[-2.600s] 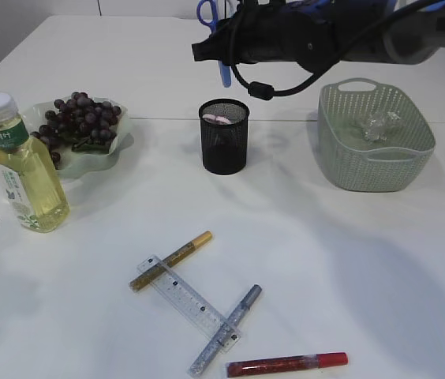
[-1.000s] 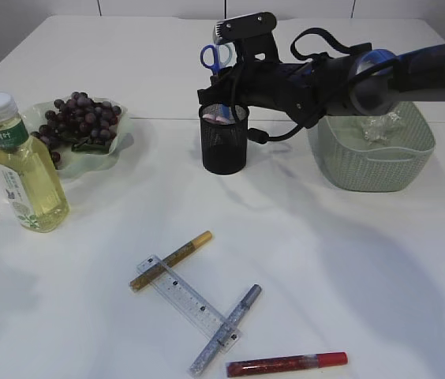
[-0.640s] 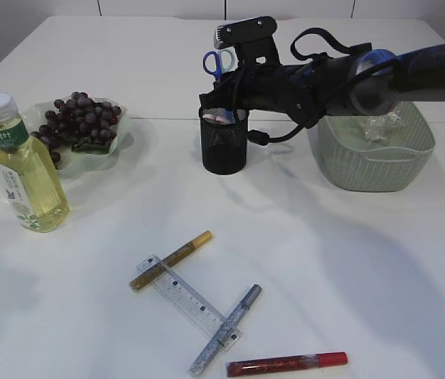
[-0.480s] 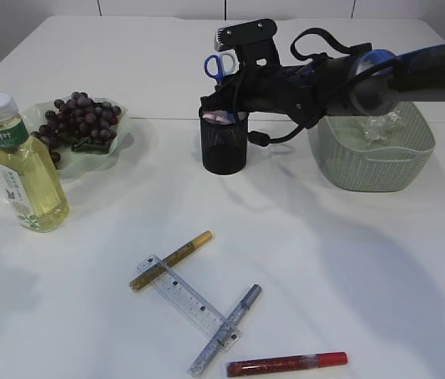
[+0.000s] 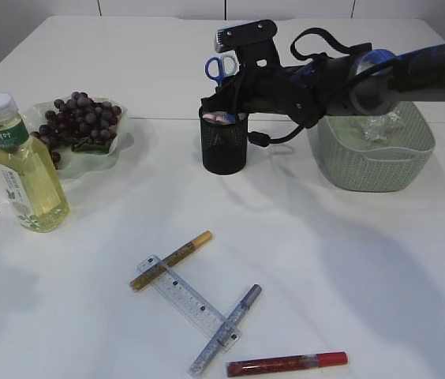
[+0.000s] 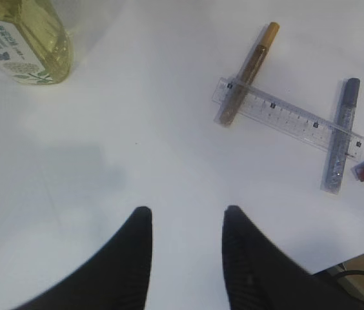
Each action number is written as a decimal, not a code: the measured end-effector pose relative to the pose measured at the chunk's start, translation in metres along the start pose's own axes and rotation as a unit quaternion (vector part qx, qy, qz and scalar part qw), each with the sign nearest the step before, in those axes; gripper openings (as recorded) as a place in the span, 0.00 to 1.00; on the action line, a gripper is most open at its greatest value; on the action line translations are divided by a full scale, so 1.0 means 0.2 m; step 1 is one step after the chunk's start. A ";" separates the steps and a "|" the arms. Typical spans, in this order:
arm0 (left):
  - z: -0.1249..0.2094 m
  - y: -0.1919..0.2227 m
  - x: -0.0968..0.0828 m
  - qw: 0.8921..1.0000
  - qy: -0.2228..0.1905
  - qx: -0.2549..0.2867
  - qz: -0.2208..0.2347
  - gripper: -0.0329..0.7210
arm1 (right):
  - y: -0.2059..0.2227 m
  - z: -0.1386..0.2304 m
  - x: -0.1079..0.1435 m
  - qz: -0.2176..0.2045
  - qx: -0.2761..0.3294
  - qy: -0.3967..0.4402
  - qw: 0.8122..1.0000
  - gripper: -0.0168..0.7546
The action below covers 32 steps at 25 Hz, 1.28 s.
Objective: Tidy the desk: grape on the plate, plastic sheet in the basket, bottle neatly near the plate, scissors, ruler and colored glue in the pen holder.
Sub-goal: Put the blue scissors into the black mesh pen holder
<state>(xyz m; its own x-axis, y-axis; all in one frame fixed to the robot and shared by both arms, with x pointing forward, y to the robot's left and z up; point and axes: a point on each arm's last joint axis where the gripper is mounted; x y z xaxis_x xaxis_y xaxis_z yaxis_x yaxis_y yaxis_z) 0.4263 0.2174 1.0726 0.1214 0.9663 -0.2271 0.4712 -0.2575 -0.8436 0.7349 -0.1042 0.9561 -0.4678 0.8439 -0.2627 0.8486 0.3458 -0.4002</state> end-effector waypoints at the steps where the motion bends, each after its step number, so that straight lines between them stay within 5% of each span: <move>1: 0.00 0.00 0.00 1.000 0.000 -0.001 0.000 0.40 | 0.00 0.00 0.00 0.000 0.003 0.000 1.000 0.32; 11: -0.07 -0.07 -0.03 0.999 0.002 -0.031 0.010 0.40 | -0.02 0.01 0.01 0.000 0.039 0.010 0.999 0.39; 21: -0.07 -0.07 -0.03 0.999 0.003 -0.030 0.010 0.40 | -0.19 -0.20 0.02 0.002 0.057 0.014 0.998 0.39; 32: -0.07 -0.07 -0.03 1.000 -0.005 -0.028 0.013 0.45 | -0.60 -0.37 0.10 -0.019 0.255 0.033 0.966 0.39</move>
<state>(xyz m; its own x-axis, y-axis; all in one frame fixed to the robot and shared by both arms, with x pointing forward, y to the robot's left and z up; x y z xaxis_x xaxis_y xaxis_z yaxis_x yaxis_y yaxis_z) 0.4309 0.2149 1.0917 0.1266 0.9589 -0.2540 0.5162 -0.2823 -0.8086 0.6421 -0.0991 1.0652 -0.4651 0.8645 -0.1905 0.5912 0.1431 -0.7937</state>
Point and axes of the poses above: a point on each arm's last joint axis where the gripper is mounted, y pointing out along that axis toward the gripper, x along the wrist's bending axis when the last joint is at zero, z = x × y, and after that the axes turned 12 degrees about -y, right-handed
